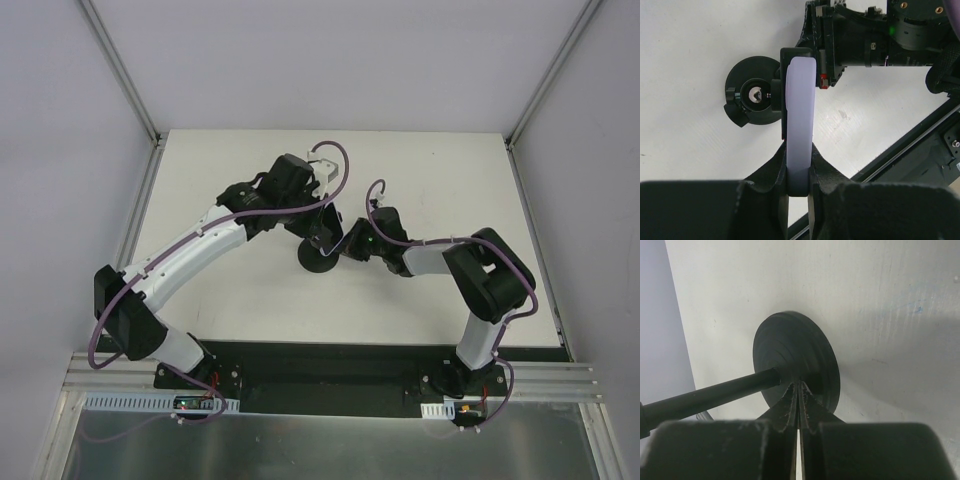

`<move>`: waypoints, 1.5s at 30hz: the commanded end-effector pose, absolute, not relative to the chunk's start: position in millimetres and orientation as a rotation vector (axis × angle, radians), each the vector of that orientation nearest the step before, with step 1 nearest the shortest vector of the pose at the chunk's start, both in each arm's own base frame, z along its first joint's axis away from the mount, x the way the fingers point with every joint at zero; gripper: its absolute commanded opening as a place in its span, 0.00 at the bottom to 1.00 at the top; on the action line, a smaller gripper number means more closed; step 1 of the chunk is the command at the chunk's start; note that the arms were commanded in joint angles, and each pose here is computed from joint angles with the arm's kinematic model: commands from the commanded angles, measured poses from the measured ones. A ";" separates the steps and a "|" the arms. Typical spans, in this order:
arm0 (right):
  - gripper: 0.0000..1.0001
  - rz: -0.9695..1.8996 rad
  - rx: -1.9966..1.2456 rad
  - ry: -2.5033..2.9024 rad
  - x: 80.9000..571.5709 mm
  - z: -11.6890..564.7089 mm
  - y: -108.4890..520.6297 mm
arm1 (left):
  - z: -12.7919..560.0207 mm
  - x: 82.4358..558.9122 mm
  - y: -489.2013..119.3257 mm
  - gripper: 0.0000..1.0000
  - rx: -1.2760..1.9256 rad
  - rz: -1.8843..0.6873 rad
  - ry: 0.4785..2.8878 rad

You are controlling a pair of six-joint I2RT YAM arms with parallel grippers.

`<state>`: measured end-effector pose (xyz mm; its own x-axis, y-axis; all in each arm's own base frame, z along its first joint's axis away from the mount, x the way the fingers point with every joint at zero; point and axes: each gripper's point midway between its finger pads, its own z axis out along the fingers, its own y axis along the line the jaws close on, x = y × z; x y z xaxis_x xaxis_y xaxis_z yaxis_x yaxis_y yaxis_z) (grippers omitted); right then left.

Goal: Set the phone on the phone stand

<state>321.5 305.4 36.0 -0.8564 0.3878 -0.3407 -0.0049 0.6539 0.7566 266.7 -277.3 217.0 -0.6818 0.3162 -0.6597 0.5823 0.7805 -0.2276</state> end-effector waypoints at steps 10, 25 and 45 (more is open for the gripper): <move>0.01 0.813 0.270 2.537 308.0 -8.5 276.9 | 241.7 255.0 -266.2 0.00 0.810 -0.521 2.407; 0.10 0.983 -0.108 2.400 296.5 77.7 284.2 | 255.6 293.7 -216.6 0.00 0.355 -0.404 2.329; 0.15 0.947 -0.281 2.306 274.8 124.5 258.3 | 271.8 314.8 -33.0 0.00 -0.401 0.033 2.178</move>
<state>278.0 258.8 107.5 -0.8095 0.0470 -0.5852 -0.3614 0.7457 0.5598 318.2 -83.7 231.6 -0.7263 -0.1429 -0.6723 -0.0554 0.9871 -0.1499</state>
